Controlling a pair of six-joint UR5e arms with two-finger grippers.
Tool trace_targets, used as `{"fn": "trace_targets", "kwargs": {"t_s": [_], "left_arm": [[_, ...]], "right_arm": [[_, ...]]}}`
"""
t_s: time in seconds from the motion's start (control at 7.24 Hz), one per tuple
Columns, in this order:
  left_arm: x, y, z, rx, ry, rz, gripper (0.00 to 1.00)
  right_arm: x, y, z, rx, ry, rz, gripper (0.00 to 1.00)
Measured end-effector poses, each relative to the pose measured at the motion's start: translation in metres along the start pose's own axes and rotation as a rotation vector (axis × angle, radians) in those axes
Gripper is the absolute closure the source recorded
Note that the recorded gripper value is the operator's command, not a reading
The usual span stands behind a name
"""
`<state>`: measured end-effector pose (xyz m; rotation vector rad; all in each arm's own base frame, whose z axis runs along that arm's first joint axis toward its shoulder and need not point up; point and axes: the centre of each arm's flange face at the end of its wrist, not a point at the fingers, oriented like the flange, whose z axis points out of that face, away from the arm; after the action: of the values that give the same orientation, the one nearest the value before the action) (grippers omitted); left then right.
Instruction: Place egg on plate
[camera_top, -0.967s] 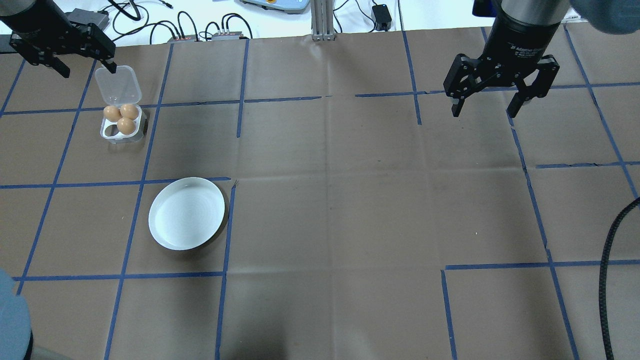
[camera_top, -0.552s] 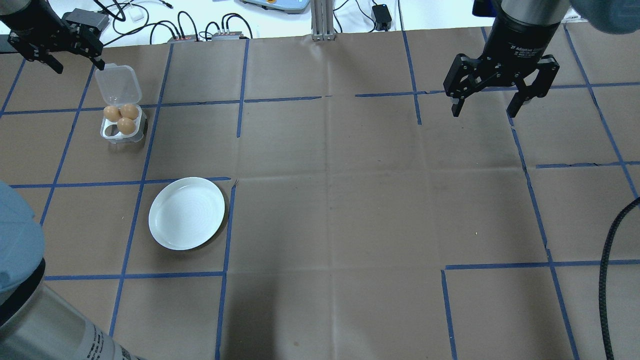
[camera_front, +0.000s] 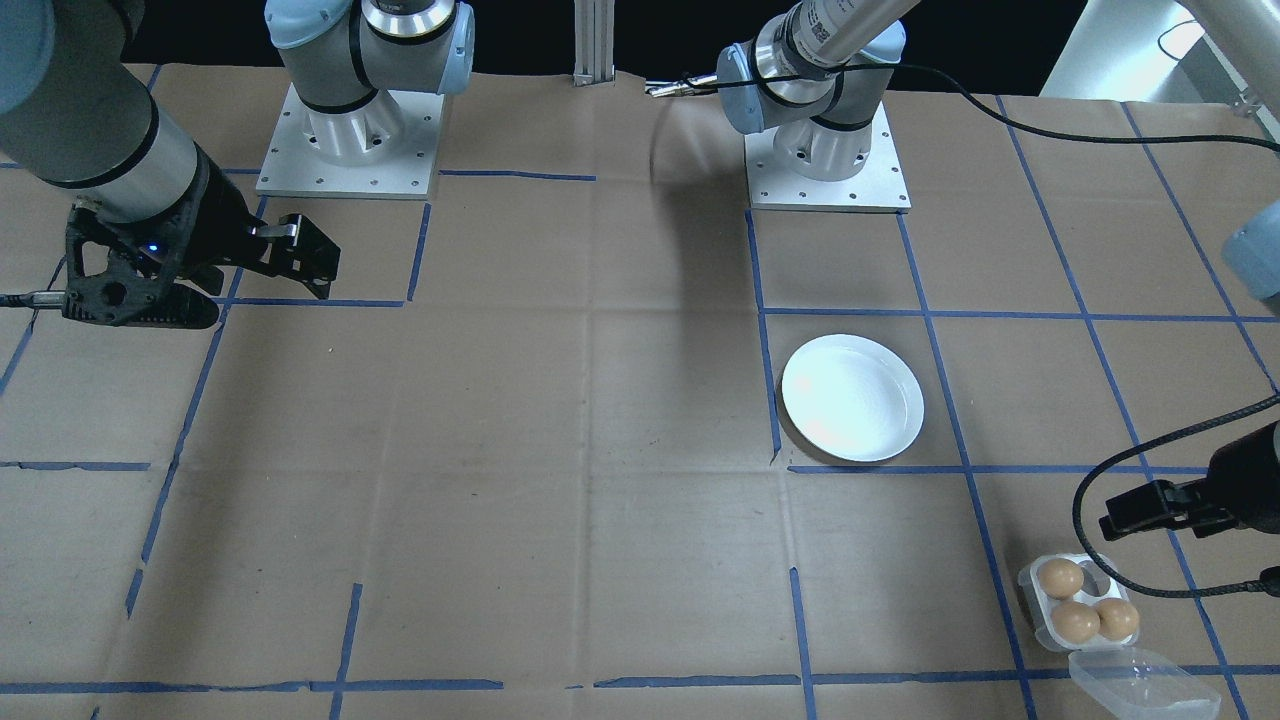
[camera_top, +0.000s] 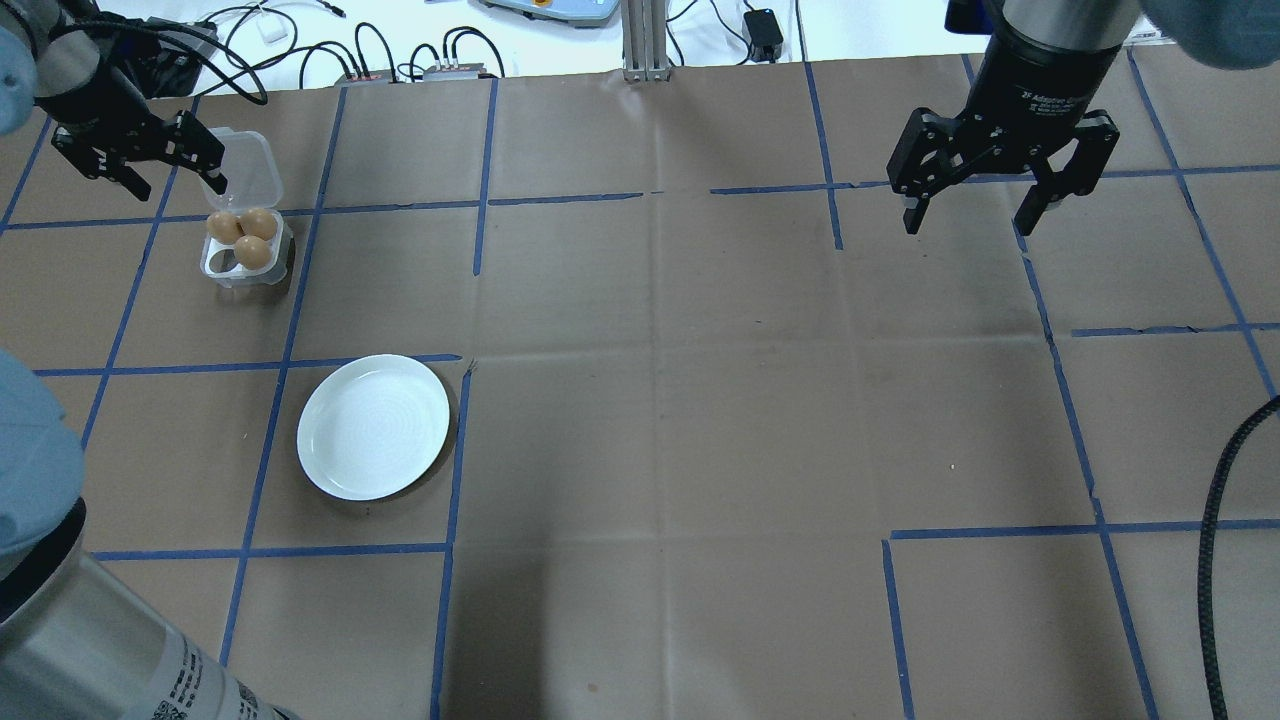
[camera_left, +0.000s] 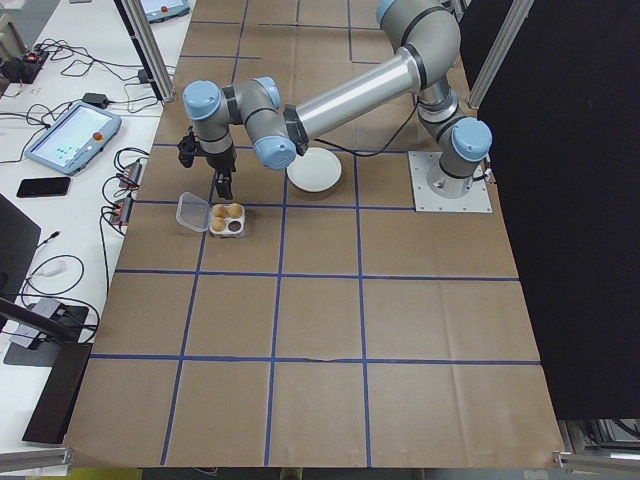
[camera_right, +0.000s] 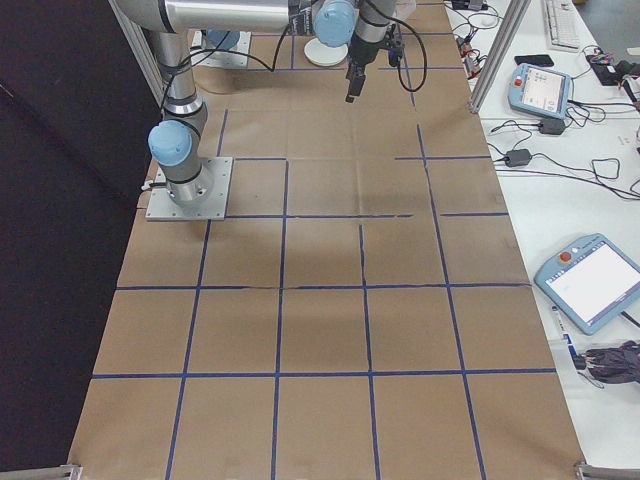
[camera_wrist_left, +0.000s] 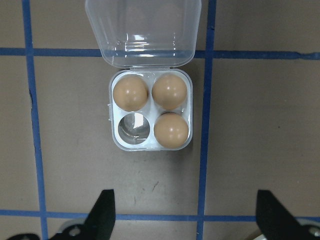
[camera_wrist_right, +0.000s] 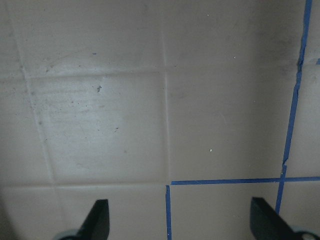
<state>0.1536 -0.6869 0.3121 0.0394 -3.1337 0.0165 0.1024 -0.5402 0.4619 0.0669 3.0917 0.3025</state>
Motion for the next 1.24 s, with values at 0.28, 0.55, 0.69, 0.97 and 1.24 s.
{"fn": "trace_targets", "kwargs": {"t_s": [0.28,0.55,0.69,0.97,1.24], "left_arm": [[-0.002,-0.002,0.045,0.027,-0.011,0.000,0.01],[-0.005,-0.010,0.076,0.025,-0.009,0.000,0.01],[-0.006,-0.010,0.085,0.017,-0.006,0.000,0.05],[-0.006,-0.009,0.093,0.006,-0.002,0.000,0.13],[-0.005,-0.009,0.096,0.002,-0.001,0.000,0.28]], "right_arm": [[0.000,0.000,0.000,0.000,0.000,0.000,0.00],[0.000,0.000,0.000,0.000,0.000,0.000,0.00],[0.000,0.000,0.000,0.000,0.000,0.000,0.00],[0.000,0.000,0.000,0.001,0.000,0.000,0.00],[0.000,0.000,0.000,0.000,0.000,0.000,0.00]]}}
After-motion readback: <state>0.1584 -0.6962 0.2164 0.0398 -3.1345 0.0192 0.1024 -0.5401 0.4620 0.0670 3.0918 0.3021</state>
